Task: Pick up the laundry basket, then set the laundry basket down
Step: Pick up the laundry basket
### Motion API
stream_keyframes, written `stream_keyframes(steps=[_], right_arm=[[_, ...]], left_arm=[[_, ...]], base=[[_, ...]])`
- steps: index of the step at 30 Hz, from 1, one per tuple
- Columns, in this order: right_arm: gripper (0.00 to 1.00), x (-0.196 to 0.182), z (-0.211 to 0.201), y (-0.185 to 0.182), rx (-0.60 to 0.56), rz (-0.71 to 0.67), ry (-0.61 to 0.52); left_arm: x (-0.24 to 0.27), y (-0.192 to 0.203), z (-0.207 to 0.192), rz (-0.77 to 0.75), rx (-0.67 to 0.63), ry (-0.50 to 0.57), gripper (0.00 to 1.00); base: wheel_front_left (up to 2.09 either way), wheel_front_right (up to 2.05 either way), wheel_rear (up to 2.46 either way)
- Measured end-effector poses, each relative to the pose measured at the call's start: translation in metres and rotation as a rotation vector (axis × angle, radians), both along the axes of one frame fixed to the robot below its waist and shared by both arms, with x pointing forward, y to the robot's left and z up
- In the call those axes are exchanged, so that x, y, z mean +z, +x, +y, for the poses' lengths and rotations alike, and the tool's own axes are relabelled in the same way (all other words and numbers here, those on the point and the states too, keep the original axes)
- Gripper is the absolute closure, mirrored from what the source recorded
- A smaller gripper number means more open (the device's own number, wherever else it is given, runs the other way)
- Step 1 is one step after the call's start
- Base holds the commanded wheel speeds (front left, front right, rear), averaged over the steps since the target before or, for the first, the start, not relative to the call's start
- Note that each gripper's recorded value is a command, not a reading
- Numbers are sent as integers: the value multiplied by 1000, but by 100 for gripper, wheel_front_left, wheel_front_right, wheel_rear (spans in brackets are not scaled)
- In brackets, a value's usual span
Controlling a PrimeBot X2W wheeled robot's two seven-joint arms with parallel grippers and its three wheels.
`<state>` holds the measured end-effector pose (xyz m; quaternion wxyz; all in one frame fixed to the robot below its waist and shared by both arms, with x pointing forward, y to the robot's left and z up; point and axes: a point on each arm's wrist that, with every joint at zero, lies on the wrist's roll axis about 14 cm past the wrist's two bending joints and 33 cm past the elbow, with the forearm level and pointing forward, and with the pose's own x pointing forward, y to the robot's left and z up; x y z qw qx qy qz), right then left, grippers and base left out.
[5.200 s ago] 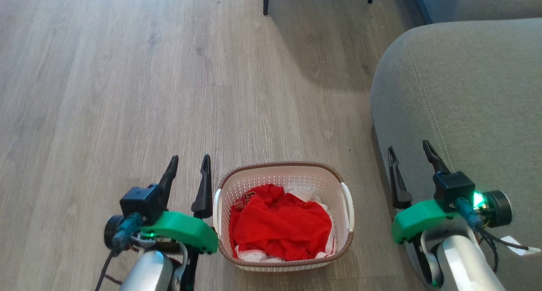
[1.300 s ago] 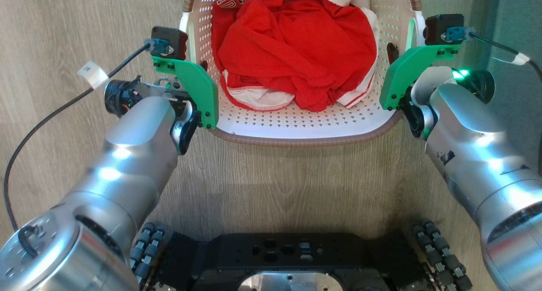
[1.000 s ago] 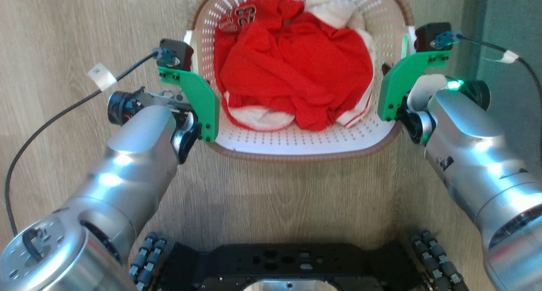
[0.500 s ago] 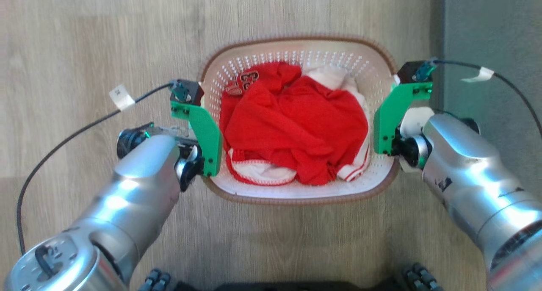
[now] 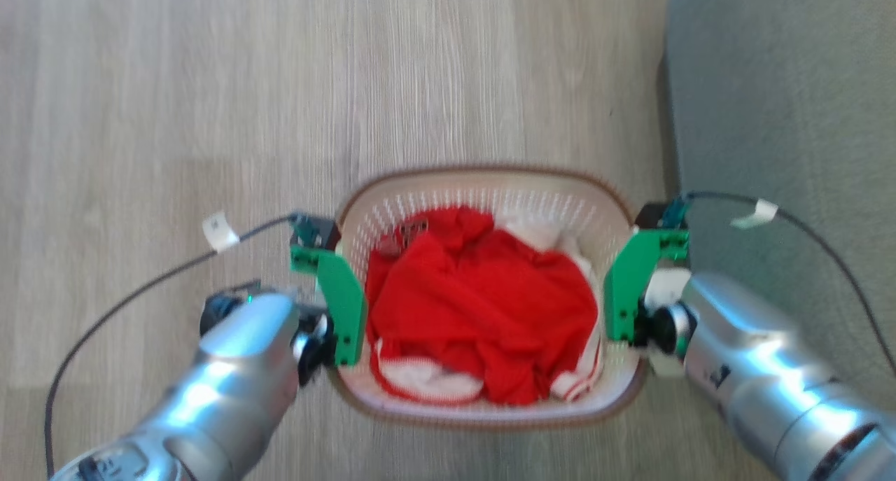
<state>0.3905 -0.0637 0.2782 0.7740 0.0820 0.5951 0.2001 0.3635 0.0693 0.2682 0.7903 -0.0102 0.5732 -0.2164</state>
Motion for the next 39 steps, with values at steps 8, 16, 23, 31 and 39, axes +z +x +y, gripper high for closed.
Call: stream_keyframes(steps=[8, 16, 23, 31, 39], right_arm=[[100, 26, 5, -37, 0, -15, 15], [100, 46, 6, -55, 29, -49, 2], [100, 52, 10, -75, 53, -45, -4], [100, 56, 14, -81, 63, -52, -3], [100, 56, 16, -83, 75, -52, -7]], left_arm=[[23, -30, 6, -16, 11, 13, 100], [41, -49, 7, -48, 15, 12, 100], [43, -74, 13, -36, 19, 15, 100], [47, -80, 16, -39, 26, 12, 100], [47, -84, 16, -35, 33, 3, 100]], base=[[0, 0, 0], [0, 0, 0], [0, 0, 0], [0, 0, 0], [0, 0, 0]])
